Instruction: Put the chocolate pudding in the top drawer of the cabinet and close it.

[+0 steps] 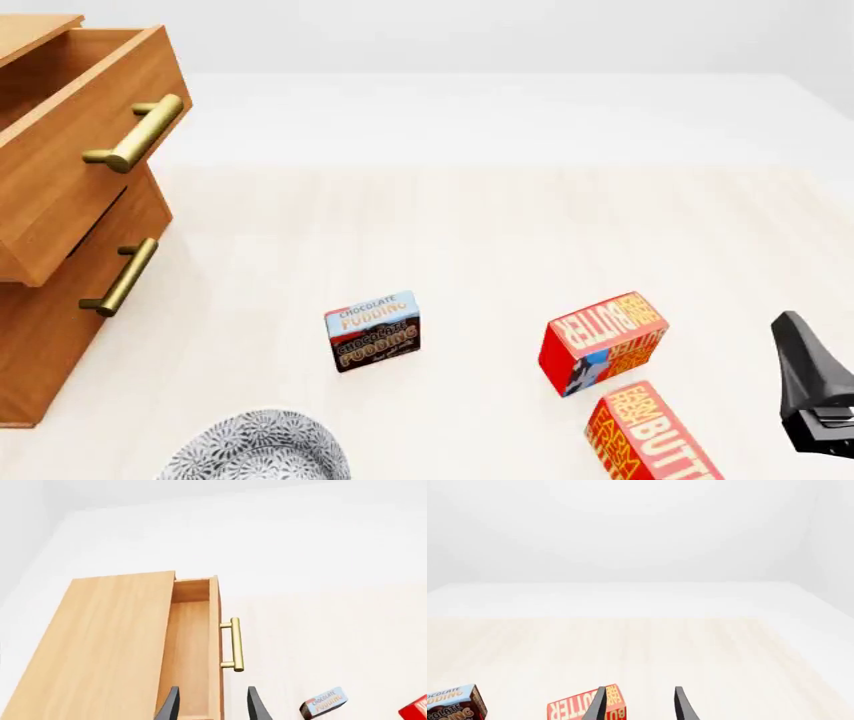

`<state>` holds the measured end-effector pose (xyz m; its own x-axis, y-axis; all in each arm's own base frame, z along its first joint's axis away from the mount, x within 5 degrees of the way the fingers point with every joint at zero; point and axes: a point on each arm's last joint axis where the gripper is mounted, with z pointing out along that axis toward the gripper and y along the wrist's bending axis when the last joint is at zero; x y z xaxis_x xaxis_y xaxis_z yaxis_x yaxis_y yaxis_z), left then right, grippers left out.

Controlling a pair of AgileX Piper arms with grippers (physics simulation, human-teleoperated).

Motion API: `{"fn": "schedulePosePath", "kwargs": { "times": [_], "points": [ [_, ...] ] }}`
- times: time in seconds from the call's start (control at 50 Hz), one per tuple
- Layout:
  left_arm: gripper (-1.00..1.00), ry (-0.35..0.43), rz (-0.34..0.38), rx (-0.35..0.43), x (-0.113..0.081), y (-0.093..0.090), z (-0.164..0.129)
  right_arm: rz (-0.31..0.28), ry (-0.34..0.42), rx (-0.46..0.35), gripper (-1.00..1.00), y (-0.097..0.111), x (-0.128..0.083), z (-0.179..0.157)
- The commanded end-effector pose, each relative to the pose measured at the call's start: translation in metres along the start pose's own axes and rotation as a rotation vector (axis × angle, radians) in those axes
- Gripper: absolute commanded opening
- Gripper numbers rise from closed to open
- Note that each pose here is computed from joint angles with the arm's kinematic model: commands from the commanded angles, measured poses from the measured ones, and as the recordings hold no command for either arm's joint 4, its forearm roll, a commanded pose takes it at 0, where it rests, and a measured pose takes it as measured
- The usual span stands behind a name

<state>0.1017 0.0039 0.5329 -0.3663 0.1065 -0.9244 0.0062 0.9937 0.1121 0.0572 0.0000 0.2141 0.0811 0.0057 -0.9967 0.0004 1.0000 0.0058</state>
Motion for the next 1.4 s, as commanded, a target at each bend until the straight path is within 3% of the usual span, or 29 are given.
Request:
{"fn": "schedulePosePath", "kwargs": {
  "times": [0.02,0.22,0.58,0.86,1.16,1.4],
  "points": [
    [1.00,0.097,-0.008,0.031,0.006,-0.003,0.019,0.000,0.000,0.000,1.00,0.000,0.000,0.000],
    [1.00,0.149,-0.033,0.080,0.013,-0.011,0.034,0.000,0.000,0.000,1.00,0.000,0.000,0.000],
    [1.00,0.198,-0.076,0.077,0.025,-0.012,0.042,0.000,0.000,0.000,1.00,0.000,0.000,0.000],
    [1.00,0.203,-0.101,0.065,0.028,-0.012,0.055,0.000,0.000,0.000,1.00,0.000,0.000,0.000],
    [1.00,0.239,-0.142,0.032,0.044,-0.010,0.096,0.000,0.000,0.000,1.00,0.000,0.000,0.000],
    [1.00,0.258,-0.154,0.013,0.054,-0.007,0.111,0.000,0.000,0.000,1.00,0.000,0.000,0.000]
  ]
}}
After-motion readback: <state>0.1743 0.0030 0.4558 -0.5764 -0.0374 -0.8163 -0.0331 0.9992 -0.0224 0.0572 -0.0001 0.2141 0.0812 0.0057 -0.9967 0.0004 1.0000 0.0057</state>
